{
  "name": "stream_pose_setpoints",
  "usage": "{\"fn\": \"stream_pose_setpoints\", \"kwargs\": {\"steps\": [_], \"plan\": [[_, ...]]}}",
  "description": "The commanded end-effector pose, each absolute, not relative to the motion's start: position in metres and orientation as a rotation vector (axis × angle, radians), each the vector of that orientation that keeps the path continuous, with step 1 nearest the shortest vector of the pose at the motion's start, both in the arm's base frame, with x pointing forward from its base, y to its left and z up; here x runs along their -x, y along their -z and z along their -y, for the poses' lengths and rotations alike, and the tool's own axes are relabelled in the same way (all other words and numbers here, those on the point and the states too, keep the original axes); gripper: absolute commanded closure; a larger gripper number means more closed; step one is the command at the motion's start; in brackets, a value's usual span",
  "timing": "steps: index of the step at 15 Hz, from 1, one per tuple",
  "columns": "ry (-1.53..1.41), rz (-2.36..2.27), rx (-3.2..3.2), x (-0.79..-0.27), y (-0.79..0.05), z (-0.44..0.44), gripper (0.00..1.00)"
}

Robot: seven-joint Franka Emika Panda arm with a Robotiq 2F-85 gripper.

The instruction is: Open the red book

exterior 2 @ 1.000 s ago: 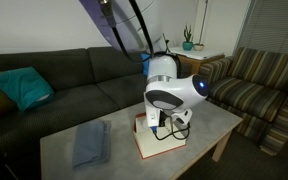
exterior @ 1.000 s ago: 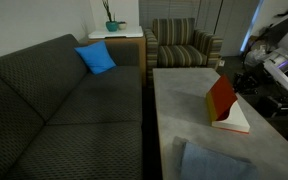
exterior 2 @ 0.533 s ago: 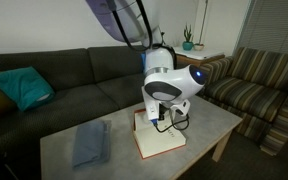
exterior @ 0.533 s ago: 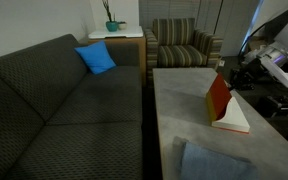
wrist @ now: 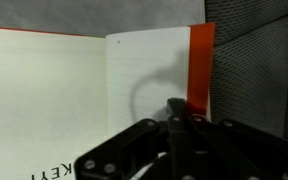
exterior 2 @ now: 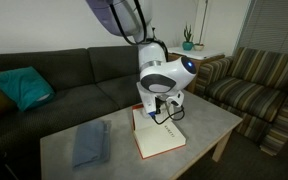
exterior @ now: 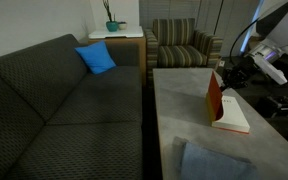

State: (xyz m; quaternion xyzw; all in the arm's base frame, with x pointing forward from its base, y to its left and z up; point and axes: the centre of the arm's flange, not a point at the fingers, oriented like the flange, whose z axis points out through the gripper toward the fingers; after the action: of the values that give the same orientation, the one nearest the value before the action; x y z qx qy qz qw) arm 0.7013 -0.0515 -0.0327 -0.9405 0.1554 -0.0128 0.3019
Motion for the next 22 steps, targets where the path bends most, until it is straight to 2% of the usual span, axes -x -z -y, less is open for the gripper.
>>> {"fn": "stream_pose_setpoints", "kwargs": {"steps": [1,14,22], "plan": [[0.003,-0.327,2.514,-0.698,0.021,0.034,1.0],[-0.142,-0.232,2.533,-0.709,0.057,0.006,1.0],[-0.099,-0.174,2.578,-0.73,0.086,-0.018,1.0]]}}
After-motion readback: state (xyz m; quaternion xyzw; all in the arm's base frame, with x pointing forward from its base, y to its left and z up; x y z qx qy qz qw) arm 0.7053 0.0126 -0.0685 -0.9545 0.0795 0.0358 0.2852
